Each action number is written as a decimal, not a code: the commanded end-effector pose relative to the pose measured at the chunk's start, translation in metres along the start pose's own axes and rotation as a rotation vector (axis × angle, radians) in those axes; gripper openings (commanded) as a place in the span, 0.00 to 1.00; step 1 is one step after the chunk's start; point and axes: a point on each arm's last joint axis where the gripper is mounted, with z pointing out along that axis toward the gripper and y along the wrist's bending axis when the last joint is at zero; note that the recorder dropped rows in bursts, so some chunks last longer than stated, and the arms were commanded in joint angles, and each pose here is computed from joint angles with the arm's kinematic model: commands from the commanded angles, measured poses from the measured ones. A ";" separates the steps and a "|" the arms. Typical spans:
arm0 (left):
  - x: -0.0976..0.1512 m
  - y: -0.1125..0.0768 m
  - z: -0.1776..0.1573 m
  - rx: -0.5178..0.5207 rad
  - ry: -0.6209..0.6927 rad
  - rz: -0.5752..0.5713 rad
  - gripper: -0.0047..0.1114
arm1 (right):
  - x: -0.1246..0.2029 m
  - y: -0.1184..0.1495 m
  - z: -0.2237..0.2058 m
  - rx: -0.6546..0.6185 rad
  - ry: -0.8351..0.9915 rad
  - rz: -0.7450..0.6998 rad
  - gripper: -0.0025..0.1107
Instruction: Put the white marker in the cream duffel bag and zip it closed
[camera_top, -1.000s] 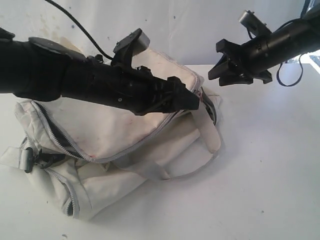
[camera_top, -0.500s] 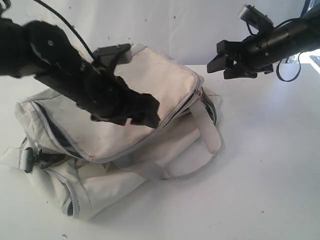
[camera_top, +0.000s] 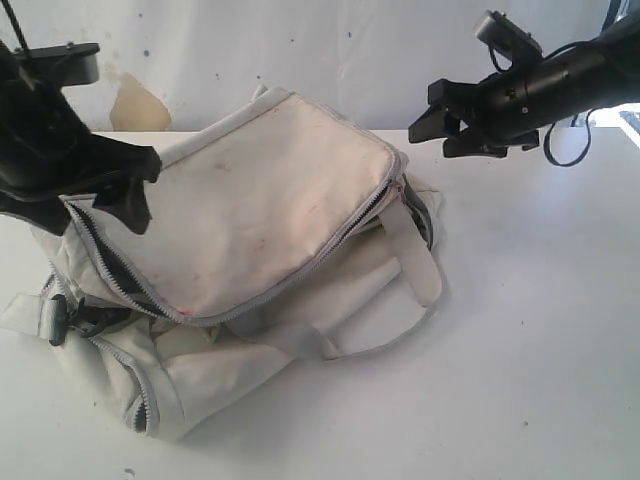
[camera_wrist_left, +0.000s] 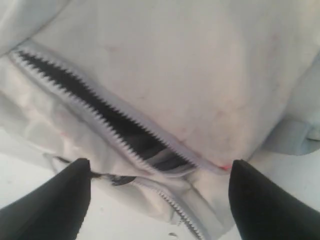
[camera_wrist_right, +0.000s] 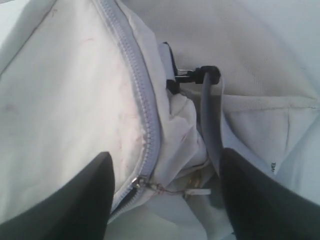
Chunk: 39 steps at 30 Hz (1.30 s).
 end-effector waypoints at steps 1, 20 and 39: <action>-0.002 0.017 -0.007 -0.052 -0.008 -0.061 0.78 | 0.004 0.003 0.018 -0.018 -0.005 -0.036 0.53; -0.020 0.053 0.030 -0.031 -0.090 -0.238 0.78 | 0.006 0.003 0.046 0.060 -0.061 -0.129 0.53; -0.033 0.056 0.063 -0.030 -0.105 -0.252 0.31 | 0.013 -0.006 0.062 0.035 -0.048 -0.116 0.34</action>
